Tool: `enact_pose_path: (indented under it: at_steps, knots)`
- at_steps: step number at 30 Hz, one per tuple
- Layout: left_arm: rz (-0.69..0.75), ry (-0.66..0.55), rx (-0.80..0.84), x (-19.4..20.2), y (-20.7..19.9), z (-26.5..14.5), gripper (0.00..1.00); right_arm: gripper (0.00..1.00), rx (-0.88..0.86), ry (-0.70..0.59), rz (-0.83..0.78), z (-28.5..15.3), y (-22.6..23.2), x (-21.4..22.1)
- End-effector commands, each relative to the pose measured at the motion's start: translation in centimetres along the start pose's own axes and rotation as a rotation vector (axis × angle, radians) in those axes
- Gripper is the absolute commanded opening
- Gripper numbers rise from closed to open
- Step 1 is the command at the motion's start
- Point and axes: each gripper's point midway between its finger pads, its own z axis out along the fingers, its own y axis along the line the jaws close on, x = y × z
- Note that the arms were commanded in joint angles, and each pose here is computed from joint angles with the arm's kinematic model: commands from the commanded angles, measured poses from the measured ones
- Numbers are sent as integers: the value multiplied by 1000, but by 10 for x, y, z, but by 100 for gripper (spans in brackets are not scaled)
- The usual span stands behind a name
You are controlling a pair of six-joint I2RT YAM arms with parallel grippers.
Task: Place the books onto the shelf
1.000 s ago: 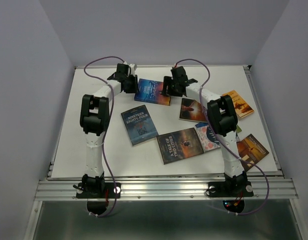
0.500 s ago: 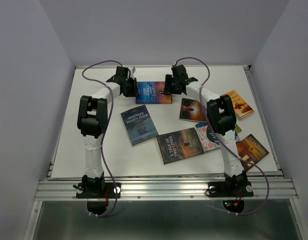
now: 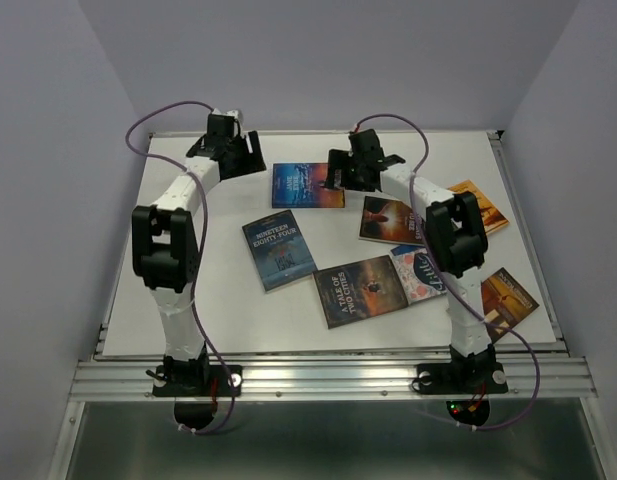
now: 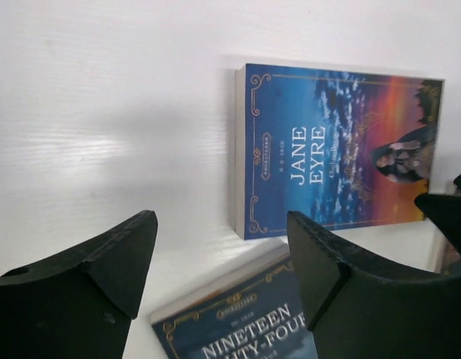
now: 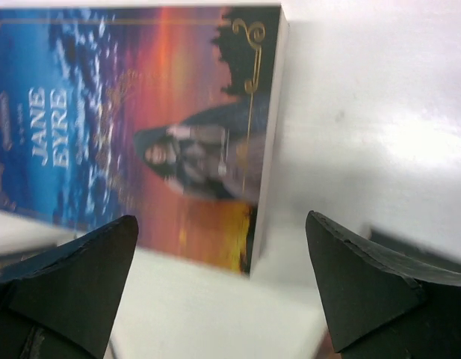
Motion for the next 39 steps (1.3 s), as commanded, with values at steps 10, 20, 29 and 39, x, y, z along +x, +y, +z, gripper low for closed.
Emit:
enact_pose_path:
  at_steps: [10, 20, 29, 39]
  knots:
    - [-318, -165, -68, 62, 15, -135, 99, 100, -404, 130, -215, -105, 116, 77]
    - [-377, -66, 46, 159, 12, -135, 99, 100, -491, 248, -221, -83, 147, 123]
    - [-384, 29, 29, 195, 19, -110, 95, 100, -632, 333, -174, -93, 168, 142]
    - [-398, 88, 91, 210, 11, -90, 95, 100, -772, 402, -132, -113, 185, 151]
